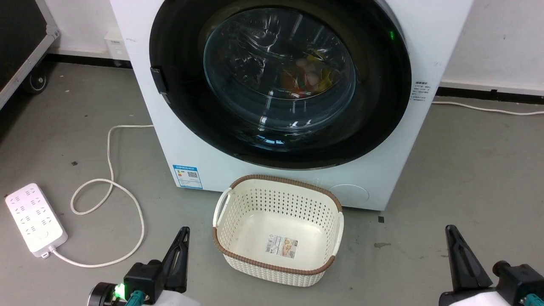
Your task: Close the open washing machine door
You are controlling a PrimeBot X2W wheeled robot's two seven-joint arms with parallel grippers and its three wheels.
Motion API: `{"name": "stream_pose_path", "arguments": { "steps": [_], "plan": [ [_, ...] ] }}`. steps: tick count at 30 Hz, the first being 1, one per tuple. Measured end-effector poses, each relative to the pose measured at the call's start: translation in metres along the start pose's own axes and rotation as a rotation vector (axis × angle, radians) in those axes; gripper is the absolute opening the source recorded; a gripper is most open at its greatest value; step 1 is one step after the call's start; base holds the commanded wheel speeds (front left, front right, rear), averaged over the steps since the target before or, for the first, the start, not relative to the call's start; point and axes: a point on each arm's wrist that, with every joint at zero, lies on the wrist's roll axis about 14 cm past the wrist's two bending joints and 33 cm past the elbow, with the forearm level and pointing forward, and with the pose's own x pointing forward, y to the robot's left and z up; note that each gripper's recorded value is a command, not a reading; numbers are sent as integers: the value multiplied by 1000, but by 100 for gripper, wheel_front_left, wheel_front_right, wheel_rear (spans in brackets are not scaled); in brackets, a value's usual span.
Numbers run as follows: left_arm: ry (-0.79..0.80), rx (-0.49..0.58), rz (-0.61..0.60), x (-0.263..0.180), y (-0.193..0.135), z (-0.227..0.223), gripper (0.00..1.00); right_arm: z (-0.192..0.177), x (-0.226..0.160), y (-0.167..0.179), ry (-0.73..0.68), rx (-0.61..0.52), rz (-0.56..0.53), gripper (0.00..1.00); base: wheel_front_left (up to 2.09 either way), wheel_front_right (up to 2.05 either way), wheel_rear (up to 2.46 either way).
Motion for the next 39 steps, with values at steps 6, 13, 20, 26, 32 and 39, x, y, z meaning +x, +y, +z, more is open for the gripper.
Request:
{"name": "stream_pose_path", "arguments": {
  "steps": [6, 13, 20, 26, 32, 39],
  "plan": [
    [3, 6, 0, 1, 0, 1, 0, -2, 0, 1, 14, -3, 3, 0, 0, 0, 0],
    [9, 6, 9, 2, 1, 2, 0, -2, 1, 2, 21, -10, 8, 0, 0, 0, 0],
    [12, 10, 14, 3, 2, 3, 0, -2, 2, 3, 32, -14, 11, 0, 0, 0, 0],
    [17, 9, 19, 4, 2, 3, 0, -3, 2, 4, 40, -21, 13, 0, 0, 0, 0],
    [21, 14, 19, 5, 2, 4, 0, -4, 2, 4, 47, -29, 16, 0, 0, 0, 0],
    [28, 22, 25, 6, 3, 5, 0, -4, 2, 6, 59, -31, 19, 0, 0, 0, 0]
  ]
}}
